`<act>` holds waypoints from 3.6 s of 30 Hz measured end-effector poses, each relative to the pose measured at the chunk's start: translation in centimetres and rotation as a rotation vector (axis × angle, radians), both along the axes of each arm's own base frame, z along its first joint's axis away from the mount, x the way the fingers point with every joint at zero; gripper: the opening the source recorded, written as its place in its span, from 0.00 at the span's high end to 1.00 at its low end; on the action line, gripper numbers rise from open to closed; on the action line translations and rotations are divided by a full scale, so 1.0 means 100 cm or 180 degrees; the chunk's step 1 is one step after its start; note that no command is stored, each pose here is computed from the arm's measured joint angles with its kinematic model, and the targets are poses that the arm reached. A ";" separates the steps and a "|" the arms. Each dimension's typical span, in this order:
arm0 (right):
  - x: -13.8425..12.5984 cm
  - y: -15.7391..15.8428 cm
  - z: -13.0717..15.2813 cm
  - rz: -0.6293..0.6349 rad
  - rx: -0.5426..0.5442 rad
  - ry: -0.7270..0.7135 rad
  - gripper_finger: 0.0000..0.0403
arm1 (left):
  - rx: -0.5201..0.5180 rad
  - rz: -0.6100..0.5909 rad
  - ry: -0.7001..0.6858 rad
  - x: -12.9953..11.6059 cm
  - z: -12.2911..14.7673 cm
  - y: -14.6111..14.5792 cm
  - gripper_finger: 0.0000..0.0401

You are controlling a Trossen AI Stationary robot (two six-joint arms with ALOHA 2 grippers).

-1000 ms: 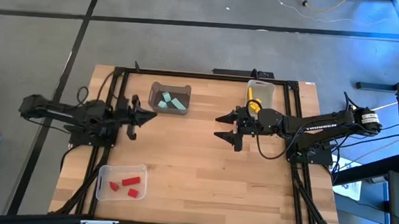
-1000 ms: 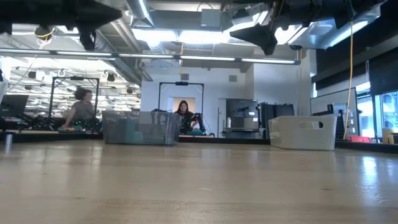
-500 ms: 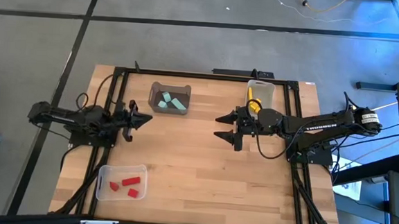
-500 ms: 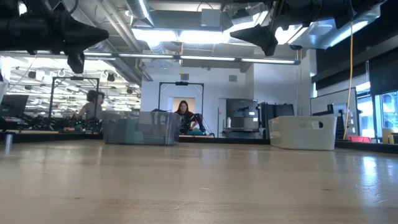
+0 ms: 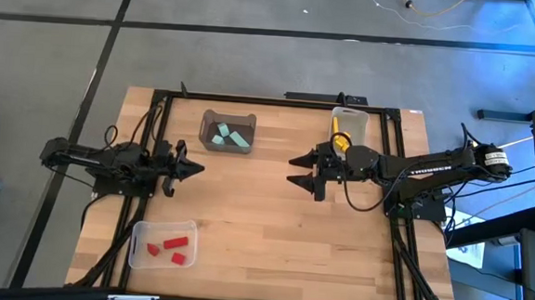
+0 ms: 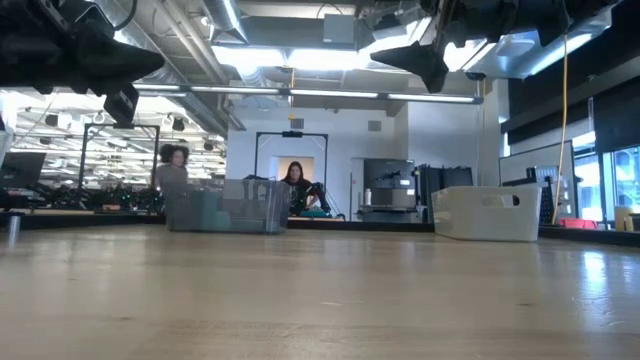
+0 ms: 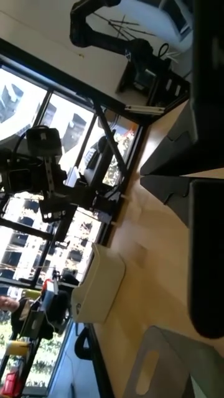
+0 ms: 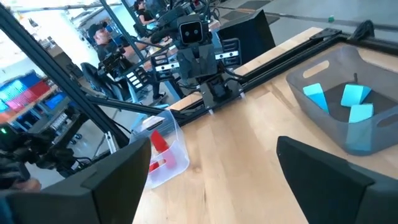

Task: Sort & place blocks by color
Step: Return to Home Position

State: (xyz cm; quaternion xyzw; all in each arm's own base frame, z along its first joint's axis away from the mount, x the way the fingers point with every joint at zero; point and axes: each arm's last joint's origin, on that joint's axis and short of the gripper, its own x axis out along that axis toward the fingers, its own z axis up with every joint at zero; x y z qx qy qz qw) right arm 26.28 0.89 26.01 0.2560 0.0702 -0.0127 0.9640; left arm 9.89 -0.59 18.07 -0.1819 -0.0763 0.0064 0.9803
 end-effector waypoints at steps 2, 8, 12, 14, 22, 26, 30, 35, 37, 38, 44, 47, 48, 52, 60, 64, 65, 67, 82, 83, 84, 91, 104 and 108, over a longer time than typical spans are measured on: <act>0.000 0.000 0.000 -0.0013 0.0091 0.0001 0.14 | -0.0003 0.0018 0.0000 0.000 0.000 0.000 1.00; 0.000 0.000 0.000 0.0182 0.0277 0.0015 0.26 | -0.0003 0.0020 0.0002 0.000 0.000 0.000 1.00; -0.004 -0.007 -0.001 0.0254 0.0209 0.0126 0.45 | -0.0003 0.0022 0.0002 0.000 0.000 0.000 1.00; -0.009 -0.011 0.001 0.0270 0.0109 0.0190 0.59 | -0.0003 0.0022 0.0003 0.000 0.000 0.000 1.00; -0.057 -0.022 -0.023 0.0145 0.0083 -0.0199 0.97 | -0.0003 0.0022 0.0000 0.000 0.000 0.000 1.00; -0.083 -0.020 -0.037 0.0141 0.0097 -0.0501 0.99 | -0.0002 0.0022 0.0000 0.000 0.000 0.000 1.00; -0.105 -0.018 -0.048 0.0197 0.0173 -0.0589 0.99 | -0.0002 0.0022 -0.0002 0.000 0.000 0.000 1.00; -0.129 -0.014 -0.069 0.0394 0.0274 -0.0693 1.00 | -0.0002 0.0022 -0.0001 0.000 0.000 0.000 1.00; -0.136 -0.013 -0.078 0.0396 0.0270 -0.0755 1.00 | -0.0002 0.0023 -0.0003 0.000 0.000 0.000 1.00; -0.139 -0.013 -0.083 0.0393 0.0269 -0.0744 1.00 | -0.0002 0.0023 -0.0003 0.000 0.000 0.000 1.00; -0.149 -0.012 -0.097 0.0395 -0.0051 -0.0270 1.00 | 0.0000 0.0017 -0.0004 0.000 0.000 0.000 1.00; -0.153 -0.012 -0.107 0.0377 -0.0212 0.0036 1.00 | 0.0000 0.0013 -0.0005 0.000 0.000 0.000 1.00; -0.153 -0.013 -0.107 0.0340 -0.0284 0.0026 1.00 | 0.0001 0.0010 -0.0003 0.000 0.000 0.000 1.00; -0.154 -0.013 -0.107 0.0333 -0.0448 0.0041 1.00 | 0.0001 0.0012 -0.0003 0.000 0.000 0.000 1.00; -0.153 -0.013 -0.108 0.0354 -0.0576 0.0048 0.96 | 0.0001 0.0011 0.0002 0.000 0.000 0.000 1.00; -0.153 -0.013 -0.108 0.0353 -0.0571 0.0047 0.95 | -0.0006 -0.0021 -0.0079 -0.004 0.001 0.000 1.00; -0.153 -0.013 -0.108 0.0353 -0.0574 0.0047 0.95 | -0.0004 -0.0013 -0.0048 -0.003 0.001 0.000 1.00; -0.153 -0.013 -0.107 0.0352 -0.0577 0.0043 0.95 | 0.0006 -0.0010 0.0053 -0.003 -0.003 0.000 1.00; -0.168 -0.007 -0.073 0.0352 -0.0706 -0.1213 0.95 | 0.0042 0.0009 0.0394 -0.001 -0.012 0.000 1.00; -0.168 -0.007 -0.073 0.0370 -0.0705 -0.1210 0.95 | 0.0041 0.0002 0.0391 -0.001 -0.012 0.000 1.00; -0.168 -0.006 -0.074 0.0381 -0.0702 -0.1195 0.95 | 0.0044 -0.0011 0.0400 -0.001 -0.013 -0.001 1.00; -0.168 -0.006 -0.074 0.0377 -0.0695 -0.1174 0.95 | 0.0043 -0.0010 0.0398 -0.001 -0.013 0.000 1.00; -0.168 -0.006 -0.075 0.0377 -0.0693 -0.1161 0.95 | 0.0043 -0.0008 0.0395 -0.001 -0.012 0.000 1.00; -0.168 -0.006 -0.075 0.0377 -0.0693 -0.1161 0.95 | 0.0043 -0.0008 0.0394 -0.001 -0.012 0.000 1.00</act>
